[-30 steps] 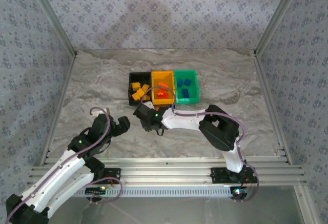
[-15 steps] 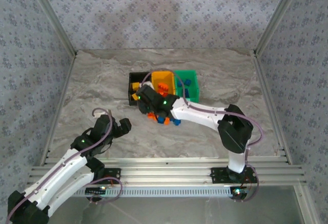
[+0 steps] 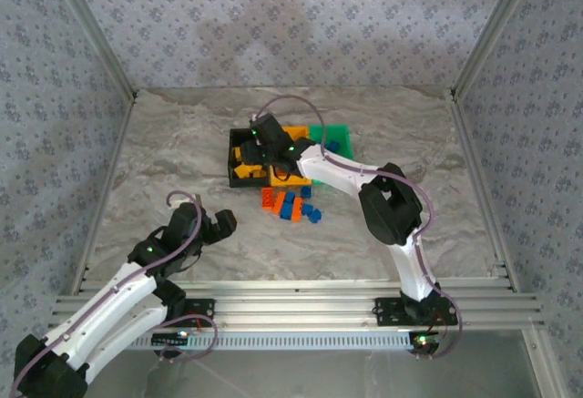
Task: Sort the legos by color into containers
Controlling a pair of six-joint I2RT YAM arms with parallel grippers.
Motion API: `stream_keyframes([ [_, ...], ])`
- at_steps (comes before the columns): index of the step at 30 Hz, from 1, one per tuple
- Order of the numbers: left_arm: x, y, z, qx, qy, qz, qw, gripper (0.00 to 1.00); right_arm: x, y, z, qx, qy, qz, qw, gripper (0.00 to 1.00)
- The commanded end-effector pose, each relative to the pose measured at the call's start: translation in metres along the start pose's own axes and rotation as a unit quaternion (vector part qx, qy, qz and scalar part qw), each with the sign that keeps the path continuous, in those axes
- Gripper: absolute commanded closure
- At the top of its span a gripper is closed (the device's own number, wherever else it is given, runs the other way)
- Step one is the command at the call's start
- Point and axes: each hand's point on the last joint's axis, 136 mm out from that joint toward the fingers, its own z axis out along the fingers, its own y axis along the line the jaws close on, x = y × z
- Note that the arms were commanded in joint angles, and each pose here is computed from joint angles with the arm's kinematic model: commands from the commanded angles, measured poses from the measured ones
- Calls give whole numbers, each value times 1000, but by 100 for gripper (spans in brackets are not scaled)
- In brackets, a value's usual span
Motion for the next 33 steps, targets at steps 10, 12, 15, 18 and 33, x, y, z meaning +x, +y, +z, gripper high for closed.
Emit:
stream_keyframes([
  [10, -4, -23, 6, 37, 14, -1, 999, 0, 15, -6, -99, 5, -47, 24, 999, 19],
  [12, -5, -25, 7, 39, 12, -3, 999, 0, 38, -23, -113, 36, -32, 41, 998, 18],
  [15, -4, -26, 9, 39, 15, -6, 999, 0, 83, -56, -133, 82, -5, 69, 994, 18],
  [18, -2, -27, 12, 40, 19, -7, 999, 0, 125, -83, -148, 122, 25, 98, 987, 17],
  [33, 10, -21, 30, 21, 44, -8, 999, 0, 200, -107, -115, 127, 110, 133, 977, 20],
])
